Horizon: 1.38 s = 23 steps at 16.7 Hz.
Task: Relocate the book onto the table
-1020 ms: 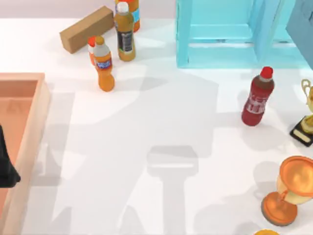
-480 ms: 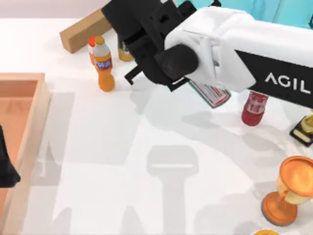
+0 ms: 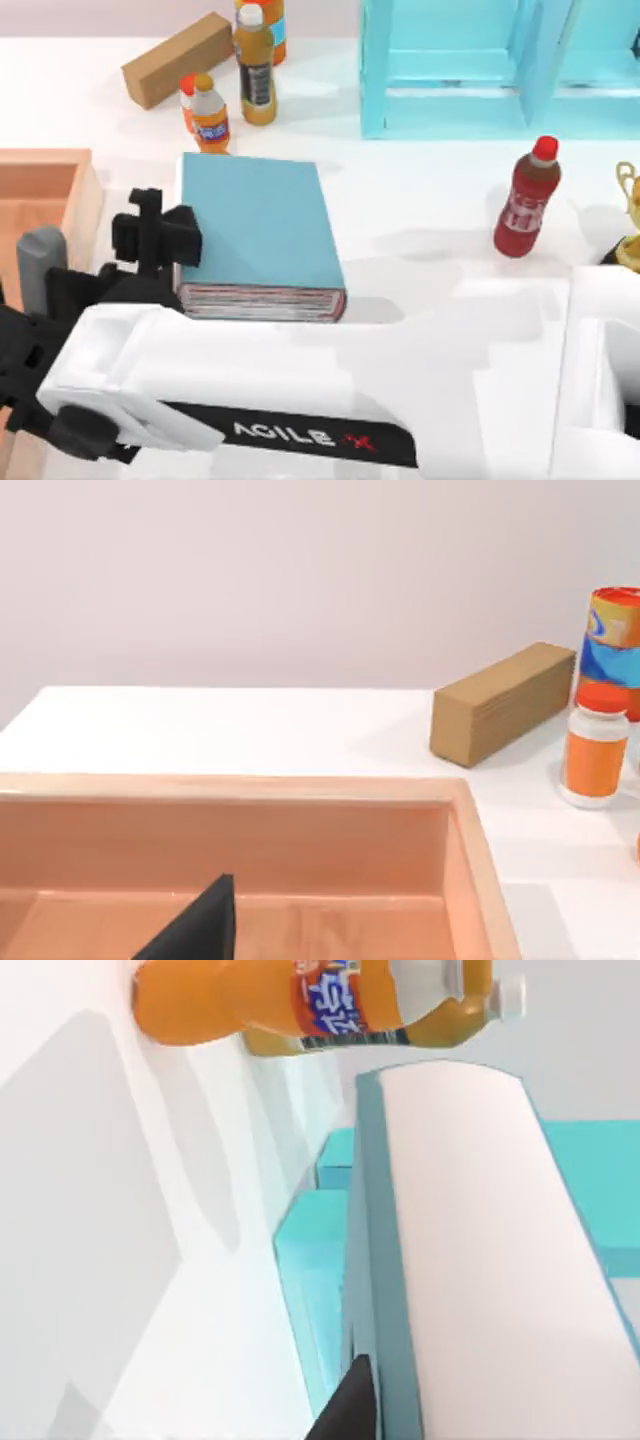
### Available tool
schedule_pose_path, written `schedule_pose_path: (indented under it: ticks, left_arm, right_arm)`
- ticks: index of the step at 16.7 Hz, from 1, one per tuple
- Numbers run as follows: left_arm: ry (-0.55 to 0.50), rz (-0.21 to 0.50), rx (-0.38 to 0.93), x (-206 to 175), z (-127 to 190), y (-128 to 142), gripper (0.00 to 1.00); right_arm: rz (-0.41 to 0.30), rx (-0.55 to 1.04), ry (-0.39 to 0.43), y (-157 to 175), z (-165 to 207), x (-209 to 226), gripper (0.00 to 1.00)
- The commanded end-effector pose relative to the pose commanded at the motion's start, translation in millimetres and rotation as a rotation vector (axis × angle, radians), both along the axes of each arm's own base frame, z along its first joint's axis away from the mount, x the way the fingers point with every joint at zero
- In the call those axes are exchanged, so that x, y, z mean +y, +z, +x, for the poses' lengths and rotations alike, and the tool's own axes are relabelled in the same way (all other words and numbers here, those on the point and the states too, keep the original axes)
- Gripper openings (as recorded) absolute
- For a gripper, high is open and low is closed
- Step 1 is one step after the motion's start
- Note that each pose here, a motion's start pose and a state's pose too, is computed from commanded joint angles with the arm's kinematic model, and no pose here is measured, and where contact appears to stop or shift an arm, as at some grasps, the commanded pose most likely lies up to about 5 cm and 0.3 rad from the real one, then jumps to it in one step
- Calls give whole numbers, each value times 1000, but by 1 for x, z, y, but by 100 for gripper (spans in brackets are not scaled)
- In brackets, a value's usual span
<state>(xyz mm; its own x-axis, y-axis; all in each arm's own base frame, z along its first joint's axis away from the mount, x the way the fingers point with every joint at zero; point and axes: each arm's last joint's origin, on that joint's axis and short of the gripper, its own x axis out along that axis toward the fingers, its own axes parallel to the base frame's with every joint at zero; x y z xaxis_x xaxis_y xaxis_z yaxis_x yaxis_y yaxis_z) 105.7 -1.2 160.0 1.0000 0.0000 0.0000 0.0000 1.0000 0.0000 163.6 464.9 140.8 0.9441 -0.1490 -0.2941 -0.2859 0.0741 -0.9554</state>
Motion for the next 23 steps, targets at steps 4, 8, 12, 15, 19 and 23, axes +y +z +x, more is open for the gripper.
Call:
schedule_pose_path:
  ticks: [4, 8, 12, 15, 19, 23]
  left_arm:
    - [0, 0, 0, 0, 0, 0, 100]
    - [0, 0, 0, 0, 0, 0, 100]
    - [0, 0, 0, 0, 0, 0, 100]
    - [0, 0, 0, 0, 0, 0, 100]
    - [0, 0, 0, 0, 0, 0, 100]
    - [0, 0, 0, 0, 0, 0, 100]
  right_arm:
    - [-52, -24, 27, -8, -15, 8, 0]
    - [32, -43, 9, 21, -6, 9, 0]
    - [-47, -25, 26, -6, -18, 10, 0]
    - [-52, -24, 27, -7, -19, 10, 0]
    - [14, -39, 3, 10, -8, 8, 0]
    - [12, -39, 4, -10, -9, 8, 0]
